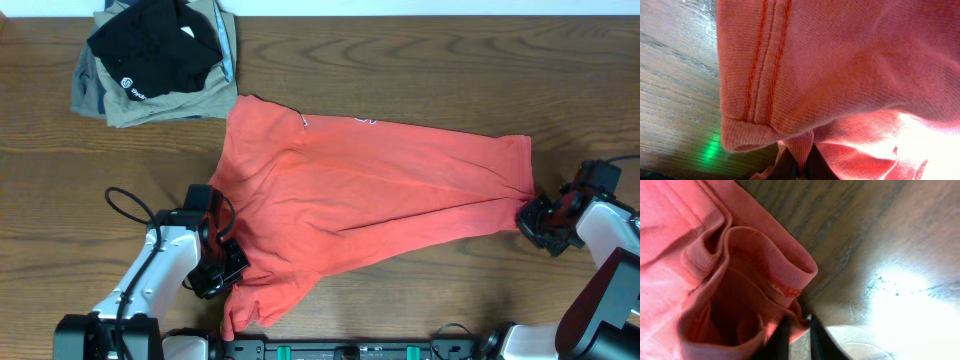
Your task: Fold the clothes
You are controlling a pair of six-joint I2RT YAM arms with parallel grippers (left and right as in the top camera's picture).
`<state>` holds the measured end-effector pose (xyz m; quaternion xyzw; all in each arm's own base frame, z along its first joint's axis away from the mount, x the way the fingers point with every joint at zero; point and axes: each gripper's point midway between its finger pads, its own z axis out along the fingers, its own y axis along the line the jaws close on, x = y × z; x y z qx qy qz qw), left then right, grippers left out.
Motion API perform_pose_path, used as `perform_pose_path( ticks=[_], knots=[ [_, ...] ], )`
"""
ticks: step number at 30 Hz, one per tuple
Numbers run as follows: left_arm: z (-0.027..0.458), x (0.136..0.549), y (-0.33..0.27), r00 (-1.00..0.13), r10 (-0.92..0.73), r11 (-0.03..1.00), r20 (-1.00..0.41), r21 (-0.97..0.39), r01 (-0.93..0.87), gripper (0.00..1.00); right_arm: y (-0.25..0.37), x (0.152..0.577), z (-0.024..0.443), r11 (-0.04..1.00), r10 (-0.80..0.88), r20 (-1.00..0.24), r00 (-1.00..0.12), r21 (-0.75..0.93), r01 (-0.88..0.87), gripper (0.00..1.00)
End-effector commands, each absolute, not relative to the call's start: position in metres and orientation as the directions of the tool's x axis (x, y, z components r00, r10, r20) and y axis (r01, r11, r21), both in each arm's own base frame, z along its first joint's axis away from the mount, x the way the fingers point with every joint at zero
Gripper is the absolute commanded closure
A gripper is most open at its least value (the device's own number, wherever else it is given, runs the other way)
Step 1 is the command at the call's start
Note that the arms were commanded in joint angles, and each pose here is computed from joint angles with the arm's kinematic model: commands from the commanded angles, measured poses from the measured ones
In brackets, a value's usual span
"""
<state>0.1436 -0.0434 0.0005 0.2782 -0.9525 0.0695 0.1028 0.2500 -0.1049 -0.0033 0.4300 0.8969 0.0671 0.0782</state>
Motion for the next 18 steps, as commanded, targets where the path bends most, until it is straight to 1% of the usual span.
perform_pose_path(
  ticks=[1,7,18],
  knots=[
    [-0.002,0.14,-0.041,-0.824,-0.514,0.84,0.239,-0.057,-0.54,0.94,-0.103,0.244,-0.008,0.625,0.779,-0.067,-0.623,0.16,0.764,0.98],
    [-0.002,0.14,-0.041,-0.824,-0.514,0.84,0.239,-0.057,-0.54,0.94,-0.103,0.244,0.001,0.617,0.785,-0.052,-0.617,0.154,0.772,0.98],
    [-0.002,0.14,-0.041,-0.826,-0.511,0.842,0.239,-0.058,-0.537,0.94,-0.105,0.244,0.022,0.616,0.787,-0.085,-0.612,0.166,0.77,0.99]
  ],
)
